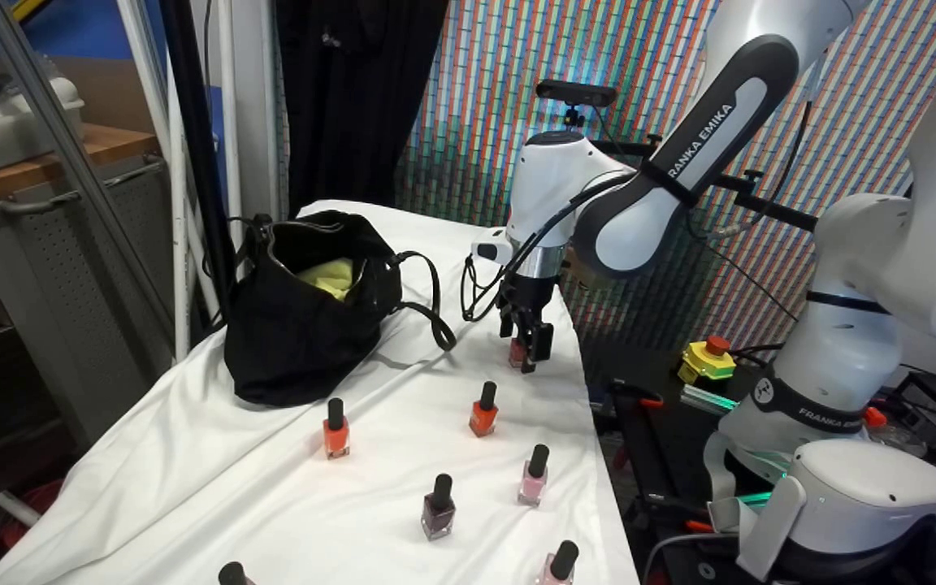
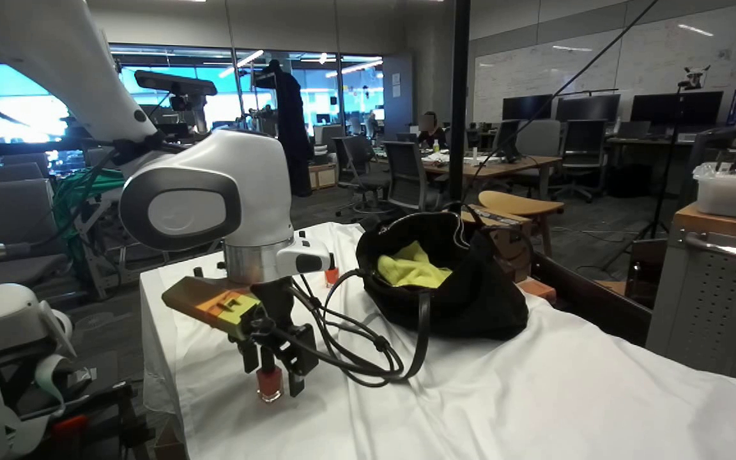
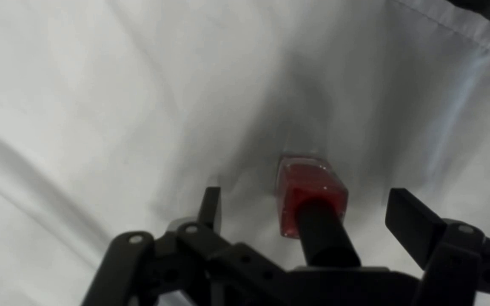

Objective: Put the nail polish bottles in the bag

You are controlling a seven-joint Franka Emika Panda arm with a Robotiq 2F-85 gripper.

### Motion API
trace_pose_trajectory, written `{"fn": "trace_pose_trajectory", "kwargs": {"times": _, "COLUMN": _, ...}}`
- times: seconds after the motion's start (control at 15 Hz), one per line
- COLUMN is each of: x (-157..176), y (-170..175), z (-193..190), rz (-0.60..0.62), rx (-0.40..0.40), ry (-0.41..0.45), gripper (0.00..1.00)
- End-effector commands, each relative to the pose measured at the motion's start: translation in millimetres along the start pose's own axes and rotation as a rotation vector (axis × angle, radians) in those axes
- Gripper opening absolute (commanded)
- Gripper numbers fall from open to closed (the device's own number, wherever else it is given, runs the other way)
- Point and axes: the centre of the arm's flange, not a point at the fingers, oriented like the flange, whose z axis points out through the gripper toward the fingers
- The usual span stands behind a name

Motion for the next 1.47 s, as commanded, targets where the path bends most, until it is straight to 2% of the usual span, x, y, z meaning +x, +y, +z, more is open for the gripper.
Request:
{"fn": "trace_pose_trajectory", "kwargs": {"times": 0.0, "x": -0.9, "y": 0.6, "z": 8.9, "rz": 0.003, "rx": -0.008, "ry": -0.016, "gripper": 1.0}}
{"fn": "trace_pose_trajectory", "kwargs": {"times": 0.27, "x": -1.8, "y": 0.3, "z": 11.1, "rz": 0.0, "rx": -0.006, "ry": -0.016, "gripper": 1.0}}
{"fn": "trace_pose_trajectory", "kwargs": {"times": 0.33, "x": -2.0, "y": 0.0, "z": 10.9, "rz": -0.002, "rx": -0.006, "ry": -0.016, "gripper": 0.89}}
{"fn": "trace_pose_trajectory", "kwargs": {"times": 0.4, "x": -2.3, "y": -0.2, "z": 10.7, "rz": -0.003, "rx": -0.008, "ry": -0.015, "gripper": 0.86}}
{"fn": "trace_pose_trajectory", "kwargs": {"times": 0.47, "x": -2.7, "y": -0.4, "z": 10.5, "rz": -0.004, "rx": -0.007, "ry": -0.016, "gripper": 0.7}}
{"fn": "trace_pose_trajectory", "kwargs": {"times": 0.53, "x": -2.9, "y": -0.5, "z": 10.5, "rz": -0.004, "rx": -0.009, "ry": -0.016, "gripper": 0.6}}
{"fn": "trace_pose_trajectory", "kwargs": {"times": 1.0, "x": -4.0, "y": -0.4, "z": 9.4, "rz": -0.004, "rx": -0.02, "ry": -0.025, "gripper": 0.15}}
{"fn": "trace_pose_trajectory", "kwargs": {"times": 1.4, "x": 1.9, "y": 1.3, "z": -10.5, "rz": -0.005, "rx": -0.069, "ry": -0.053, "gripper": 0.15}}
